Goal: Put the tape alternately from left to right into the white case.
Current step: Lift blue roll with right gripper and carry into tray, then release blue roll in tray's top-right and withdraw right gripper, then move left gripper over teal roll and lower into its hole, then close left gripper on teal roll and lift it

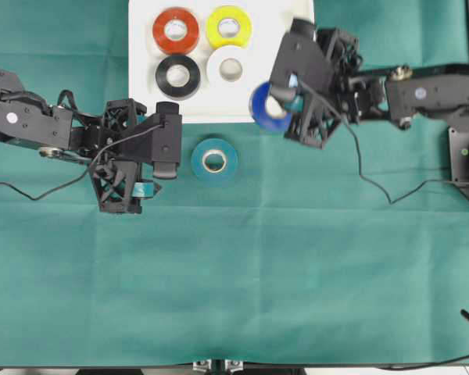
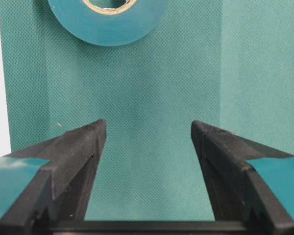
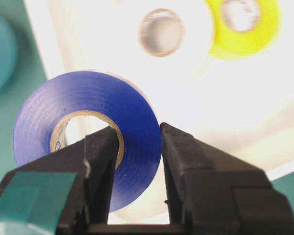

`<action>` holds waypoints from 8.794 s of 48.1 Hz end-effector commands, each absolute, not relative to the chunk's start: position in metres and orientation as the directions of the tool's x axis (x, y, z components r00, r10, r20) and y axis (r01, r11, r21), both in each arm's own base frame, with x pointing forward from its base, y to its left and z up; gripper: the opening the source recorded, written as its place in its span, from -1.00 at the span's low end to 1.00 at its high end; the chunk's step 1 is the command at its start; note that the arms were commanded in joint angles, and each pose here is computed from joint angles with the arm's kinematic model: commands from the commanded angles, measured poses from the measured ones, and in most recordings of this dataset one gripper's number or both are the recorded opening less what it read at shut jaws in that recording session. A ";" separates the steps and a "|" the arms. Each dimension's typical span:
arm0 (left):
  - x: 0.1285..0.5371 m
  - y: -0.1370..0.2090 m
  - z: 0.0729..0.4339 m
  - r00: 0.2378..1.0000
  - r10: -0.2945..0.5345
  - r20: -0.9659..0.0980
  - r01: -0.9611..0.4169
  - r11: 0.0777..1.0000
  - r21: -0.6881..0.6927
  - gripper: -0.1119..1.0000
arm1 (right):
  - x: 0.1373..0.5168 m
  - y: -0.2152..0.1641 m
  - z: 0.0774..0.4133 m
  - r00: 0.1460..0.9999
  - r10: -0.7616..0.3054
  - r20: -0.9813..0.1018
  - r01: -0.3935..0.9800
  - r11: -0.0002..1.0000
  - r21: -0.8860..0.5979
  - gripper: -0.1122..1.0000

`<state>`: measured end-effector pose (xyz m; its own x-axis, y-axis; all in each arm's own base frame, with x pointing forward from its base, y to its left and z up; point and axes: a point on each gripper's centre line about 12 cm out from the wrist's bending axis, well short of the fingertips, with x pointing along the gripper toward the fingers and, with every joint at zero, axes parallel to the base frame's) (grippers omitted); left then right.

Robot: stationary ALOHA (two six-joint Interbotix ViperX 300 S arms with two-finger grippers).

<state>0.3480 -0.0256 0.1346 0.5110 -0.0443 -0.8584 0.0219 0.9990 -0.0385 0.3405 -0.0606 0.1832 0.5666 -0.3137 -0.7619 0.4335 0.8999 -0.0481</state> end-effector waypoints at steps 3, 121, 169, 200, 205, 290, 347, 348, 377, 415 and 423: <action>0.355 -0.028 0.149 0.551 -0.051 -0.833 0.025 0.999 -0.044 0.93 | 0.344 -0.075 0.201 0.608 -0.338 -0.718 0.451 0.892 -0.038 -0.27; 0.359 -0.033 0.151 0.556 -0.058 -0.829 0.032 0.998 -0.049 0.93 | 0.333 -0.205 0.137 0.522 -0.430 -0.736 0.609 0.793 -0.032 0.65; 0.359 -0.033 0.153 0.561 -0.060 -0.825 0.035 0.998 -0.049 0.93 | 0.334 -0.119 0.198 0.700 -0.340 -0.628 0.431 0.902 -0.007 0.63; 0.360 -0.033 0.154 0.564 -0.059 -0.824 0.034 0.998 -0.047 0.93 | 0.316 -0.025 0.196 0.765 -0.144 -0.628 0.182 0.983 -0.004 0.63; 0.360 -0.033 0.154 0.563 -0.060 -0.824 0.035 0.998 -0.049 0.93 | 0.310 -0.015 0.194 0.767 -0.117 -0.631 0.150 0.989 -0.001 0.63; 0.432 -0.043 0.140 0.634 -0.068 -0.770 0.097 0.995 -0.008 0.93 | 0.293 0.001 0.177 0.740 -0.077 -0.668 0.103 0.995 0.000 0.63; 0.427 -0.029 0.124 0.577 -0.045 -0.816 0.069 0.998 -0.006 0.96 | 0.293 0.003 0.177 0.747 -0.062 -0.662 0.092 0.996 0.010 0.63; 0.428 -0.028 0.126 0.579 -0.043 -0.814 0.067 0.998 -0.004 0.96 | 0.293 0.003 0.177 0.747 -0.062 -0.662 0.092 0.996 0.010 0.63; 0.428 -0.026 0.114 0.557 -0.040 -0.830 0.063 0.998 -0.006 0.13 | 0.291 0.003 0.175 0.743 -0.063 -0.666 0.092 0.996 0.008 0.63; 0.427 -0.026 0.111 0.543 -0.039 -0.839 0.059 0.998 -0.008 -0.84 | 0.291 0.003 0.174 0.742 -0.063 -0.667 0.093 0.996 0.009 0.62; 0.428 -0.026 0.114 0.549 -0.040 -0.835 0.061 0.998 -0.008 -0.84 | 0.291 0.003 0.174 0.741 -0.063 -0.668 0.093 0.996 0.009 0.62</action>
